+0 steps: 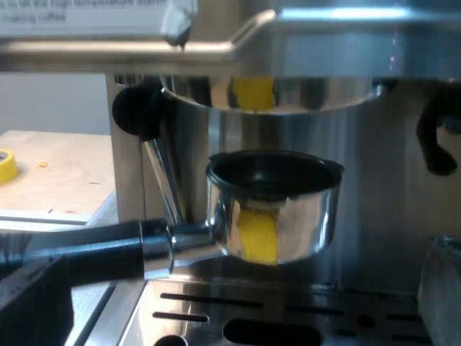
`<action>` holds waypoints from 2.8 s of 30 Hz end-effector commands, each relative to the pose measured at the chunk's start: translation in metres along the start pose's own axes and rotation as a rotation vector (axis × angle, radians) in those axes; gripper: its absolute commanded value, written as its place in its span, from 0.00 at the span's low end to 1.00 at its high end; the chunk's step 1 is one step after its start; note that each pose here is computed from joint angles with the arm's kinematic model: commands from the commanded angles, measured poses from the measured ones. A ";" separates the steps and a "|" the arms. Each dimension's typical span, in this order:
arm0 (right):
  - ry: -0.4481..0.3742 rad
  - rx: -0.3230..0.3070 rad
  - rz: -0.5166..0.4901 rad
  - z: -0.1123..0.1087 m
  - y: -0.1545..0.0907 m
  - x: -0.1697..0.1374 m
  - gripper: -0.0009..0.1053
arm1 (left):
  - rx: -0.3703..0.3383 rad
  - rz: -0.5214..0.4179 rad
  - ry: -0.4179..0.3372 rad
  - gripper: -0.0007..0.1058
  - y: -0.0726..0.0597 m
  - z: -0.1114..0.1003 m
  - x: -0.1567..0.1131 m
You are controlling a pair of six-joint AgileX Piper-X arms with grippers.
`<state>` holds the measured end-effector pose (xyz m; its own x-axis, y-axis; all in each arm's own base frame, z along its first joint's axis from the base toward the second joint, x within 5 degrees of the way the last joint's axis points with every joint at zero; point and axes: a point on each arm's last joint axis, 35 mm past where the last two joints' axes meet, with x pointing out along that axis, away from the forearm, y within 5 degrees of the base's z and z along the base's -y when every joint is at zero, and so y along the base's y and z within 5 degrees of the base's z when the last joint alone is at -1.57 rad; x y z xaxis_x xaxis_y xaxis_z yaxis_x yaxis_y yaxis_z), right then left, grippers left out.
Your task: Put the handle in the coffee machine
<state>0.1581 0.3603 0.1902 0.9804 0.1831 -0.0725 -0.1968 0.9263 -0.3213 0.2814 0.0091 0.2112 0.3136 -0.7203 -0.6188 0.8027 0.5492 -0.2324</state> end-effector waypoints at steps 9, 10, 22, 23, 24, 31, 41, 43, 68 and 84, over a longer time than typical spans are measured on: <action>-0.016 0.016 -0.012 -0.003 -0.002 0.010 0.98 | 0.083 -0.014 -0.075 0.01 0.001 0.013 -0.006; -0.016 0.016 -0.012 -0.003 -0.002 0.010 0.98 | 0.083 -0.014 -0.075 0.01 0.001 0.013 -0.006; -0.016 0.010 -0.012 -0.003 -0.002 0.010 0.98 | 0.088 -0.009 -0.080 0.01 0.002 0.020 -0.010; -0.016 0.010 -0.012 -0.003 -0.002 0.010 0.98 | 0.083 -0.012 -0.077 0.01 0.002 0.022 -0.011; -0.016 0.010 -0.012 -0.003 -0.002 0.010 0.98 | 0.082 -0.015 -0.075 0.01 0.002 0.024 -0.012; -0.016 0.010 -0.012 -0.003 -0.002 0.010 0.98 | 0.076 -0.023 -0.076 0.01 0.001 0.024 -0.013; -0.016 0.010 -0.012 -0.003 -0.002 0.010 0.98 | 0.092 -0.014 -0.086 0.01 0.001 0.036 -0.020; -0.016 0.010 -0.012 -0.003 -0.002 0.010 0.98 | 0.089 -0.021 -0.089 0.01 0.000 0.039 -0.023; -0.006 0.001 -0.010 -0.005 -0.001 0.010 0.98 | 0.157 -0.032 -0.168 0.01 -0.020 0.055 -0.044; 0.013 -0.024 0.021 -0.011 -0.010 0.027 0.59 | 0.156 -0.034 -0.174 0.01 -0.020 0.055 -0.044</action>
<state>0.1807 0.3545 0.1800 0.9727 0.2122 -0.0944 -0.2318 0.9108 -0.3415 0.2834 0.0099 0.2642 0.3621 -0.7104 -0.6035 0.8305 0.5399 -0.1372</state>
